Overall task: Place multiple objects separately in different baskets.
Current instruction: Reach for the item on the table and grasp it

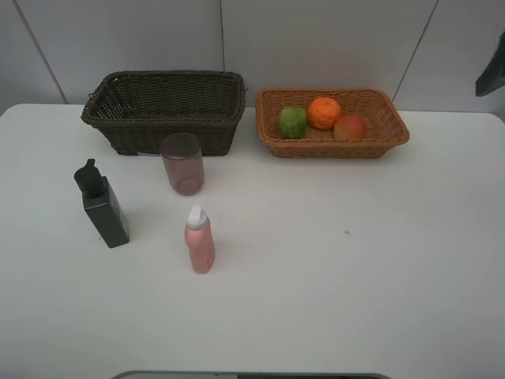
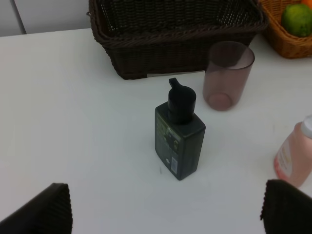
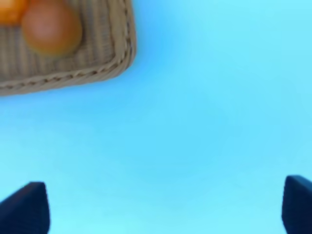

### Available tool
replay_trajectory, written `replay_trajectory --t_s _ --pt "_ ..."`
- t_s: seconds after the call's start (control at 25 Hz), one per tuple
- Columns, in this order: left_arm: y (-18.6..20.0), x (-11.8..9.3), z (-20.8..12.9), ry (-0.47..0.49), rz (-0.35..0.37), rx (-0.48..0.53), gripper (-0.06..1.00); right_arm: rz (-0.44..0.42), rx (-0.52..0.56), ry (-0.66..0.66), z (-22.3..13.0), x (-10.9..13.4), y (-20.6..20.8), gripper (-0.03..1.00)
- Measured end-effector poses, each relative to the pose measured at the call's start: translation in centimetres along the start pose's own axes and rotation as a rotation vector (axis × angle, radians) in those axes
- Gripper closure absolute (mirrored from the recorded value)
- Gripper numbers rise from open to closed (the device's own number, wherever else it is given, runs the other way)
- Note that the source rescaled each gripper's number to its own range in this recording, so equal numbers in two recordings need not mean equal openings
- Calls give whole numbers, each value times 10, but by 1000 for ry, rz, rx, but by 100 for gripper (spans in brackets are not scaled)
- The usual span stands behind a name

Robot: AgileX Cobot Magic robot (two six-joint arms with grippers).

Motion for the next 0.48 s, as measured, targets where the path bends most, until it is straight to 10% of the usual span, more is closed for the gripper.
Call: replay_trajectory --t_s 0.48 --pt "0 0 0 0 0 0 -6 0 -338 -11 -90 15 115 -3"
Point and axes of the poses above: a point on each arm's last joint axis where the gripper is mounted, y pointing back along that axis away from the gripper, x along the wrist's bending axis when the last joint is at zero, z = x × y, the point moved 7 cm from there along -y, pointing out along that axis toward the gripper, and after that the axes turned 13 degrees about y, right-handed, at the moved point
